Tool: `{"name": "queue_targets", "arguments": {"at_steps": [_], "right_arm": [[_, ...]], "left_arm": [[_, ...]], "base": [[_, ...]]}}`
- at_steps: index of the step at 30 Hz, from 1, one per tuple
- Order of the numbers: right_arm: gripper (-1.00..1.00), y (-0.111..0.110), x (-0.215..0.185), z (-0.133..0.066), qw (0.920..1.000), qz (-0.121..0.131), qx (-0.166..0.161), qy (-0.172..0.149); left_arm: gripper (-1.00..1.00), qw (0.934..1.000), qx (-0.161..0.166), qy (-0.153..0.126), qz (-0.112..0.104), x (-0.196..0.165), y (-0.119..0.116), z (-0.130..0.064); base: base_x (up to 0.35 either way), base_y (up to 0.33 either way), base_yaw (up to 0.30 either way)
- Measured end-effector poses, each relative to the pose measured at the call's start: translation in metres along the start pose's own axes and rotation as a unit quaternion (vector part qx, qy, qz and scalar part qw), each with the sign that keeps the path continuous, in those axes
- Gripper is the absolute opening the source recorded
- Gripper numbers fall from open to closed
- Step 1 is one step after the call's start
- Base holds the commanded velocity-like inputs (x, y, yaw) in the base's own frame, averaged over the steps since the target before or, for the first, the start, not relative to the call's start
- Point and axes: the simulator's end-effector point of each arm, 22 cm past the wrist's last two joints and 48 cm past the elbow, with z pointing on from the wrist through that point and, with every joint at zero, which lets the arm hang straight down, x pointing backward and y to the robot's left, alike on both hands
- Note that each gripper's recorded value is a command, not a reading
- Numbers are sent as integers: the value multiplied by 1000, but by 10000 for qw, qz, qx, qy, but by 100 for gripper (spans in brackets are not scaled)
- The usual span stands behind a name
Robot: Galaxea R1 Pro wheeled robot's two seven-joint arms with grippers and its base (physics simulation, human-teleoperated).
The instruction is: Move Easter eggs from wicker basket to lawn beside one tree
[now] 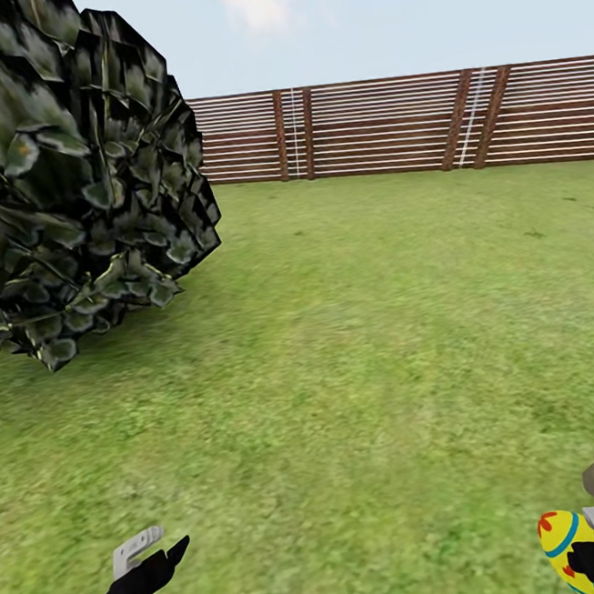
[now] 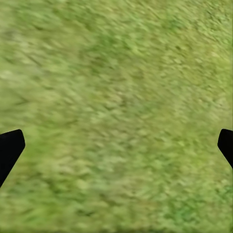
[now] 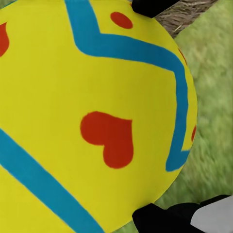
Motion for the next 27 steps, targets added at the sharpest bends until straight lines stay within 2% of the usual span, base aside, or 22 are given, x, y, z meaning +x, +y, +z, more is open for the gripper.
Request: {"name": "queue_targets", "arguments": {"at_steps": [11, 23, 27], "right_arm": [[-100, 6, 5, 20, 10000, -7, 6, 1], [-100, 11, 11, 42, 10000, 10, 2, -4], [-100, 13, 13, 50, 10000, 10, 0, -5]], "left_arm": [[100, 10000, 1, 4, -6, 14, 8, 14], [100, 10000, 3, 21, -11, 31, 17, 30], [100, 10000, 2, 19, -11, 37, 20, 35]], "base": [[0, 0, -11], [0, 0, -259], [0, 0, -92]]}}
